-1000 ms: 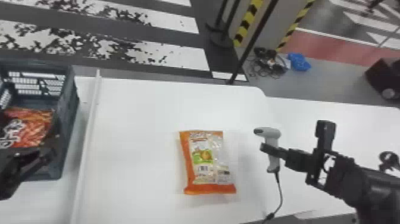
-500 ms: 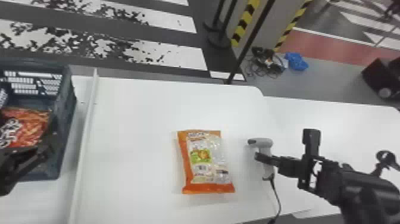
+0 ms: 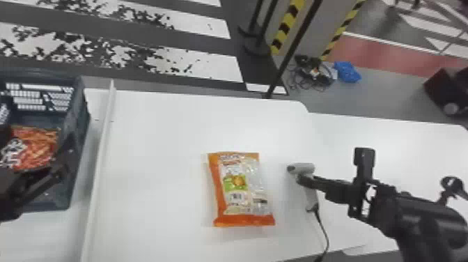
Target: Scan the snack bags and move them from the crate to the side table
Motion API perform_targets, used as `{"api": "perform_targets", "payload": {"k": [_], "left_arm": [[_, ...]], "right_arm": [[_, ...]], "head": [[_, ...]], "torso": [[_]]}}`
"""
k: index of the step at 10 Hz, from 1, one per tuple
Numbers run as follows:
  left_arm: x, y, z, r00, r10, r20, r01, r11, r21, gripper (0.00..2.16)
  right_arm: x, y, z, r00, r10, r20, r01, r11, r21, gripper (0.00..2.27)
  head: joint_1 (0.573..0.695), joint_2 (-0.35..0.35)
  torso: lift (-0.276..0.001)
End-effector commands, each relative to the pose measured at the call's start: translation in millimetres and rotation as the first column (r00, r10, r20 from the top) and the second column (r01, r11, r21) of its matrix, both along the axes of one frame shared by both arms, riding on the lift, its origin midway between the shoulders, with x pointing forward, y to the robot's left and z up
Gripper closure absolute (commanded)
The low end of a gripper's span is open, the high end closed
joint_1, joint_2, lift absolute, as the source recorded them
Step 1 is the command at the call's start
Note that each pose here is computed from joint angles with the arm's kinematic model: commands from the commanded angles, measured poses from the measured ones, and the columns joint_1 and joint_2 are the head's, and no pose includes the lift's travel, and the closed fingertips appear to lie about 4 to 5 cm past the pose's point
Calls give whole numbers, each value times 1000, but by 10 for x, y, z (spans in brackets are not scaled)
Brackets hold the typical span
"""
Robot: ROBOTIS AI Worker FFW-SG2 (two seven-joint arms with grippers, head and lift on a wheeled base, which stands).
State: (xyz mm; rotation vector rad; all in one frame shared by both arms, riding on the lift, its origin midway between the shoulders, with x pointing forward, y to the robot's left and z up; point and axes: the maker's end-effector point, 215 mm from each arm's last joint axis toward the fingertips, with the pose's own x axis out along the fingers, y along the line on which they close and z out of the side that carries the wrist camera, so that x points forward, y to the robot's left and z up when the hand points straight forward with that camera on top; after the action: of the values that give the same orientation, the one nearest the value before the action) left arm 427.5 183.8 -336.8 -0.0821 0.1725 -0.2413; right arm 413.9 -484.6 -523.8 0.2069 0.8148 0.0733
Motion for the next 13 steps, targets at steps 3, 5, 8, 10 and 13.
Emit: {"api": "perform_targets", "payload": {"k": [3, 5, 8, 10, 13], "left_arm": [[16, -15, 11, 1000, -1, 1, 1, 1000, 0, 80], [2, -44, -32, 1000, -3, -7, 3, 1000, -5, 80], [-18, -60, -54, 1000, -8, -11, 8, 1000, -6, 80], [-43, -73, -128, 1000, -10, -27, 10, 1000, -19, 80], [-81, 15, -106, 1000, 0, -23, 0, 1000, -12, 80]], "right_arm": [[-102, 55, 474, 999, 14, 29, -14, 1000, 27, 70], [-384, 492, 645, 995, 85, -59, -76, 986, 150, 97], [-614, 948, 692, 976, 172, -137, -122, 942, 311, 110], [-525, 1196, 462, 967, 207, -149, -134, 909, 395, 110], [-366, 1307, 148, 955, 242, -173, -172, 923, 344, 107]], "head": [[695, -350], [695, -350], [695, -329], [695, -298], [695, -256]], "torso": [[-87], [-87], [-87], [-87], [-87]]}}
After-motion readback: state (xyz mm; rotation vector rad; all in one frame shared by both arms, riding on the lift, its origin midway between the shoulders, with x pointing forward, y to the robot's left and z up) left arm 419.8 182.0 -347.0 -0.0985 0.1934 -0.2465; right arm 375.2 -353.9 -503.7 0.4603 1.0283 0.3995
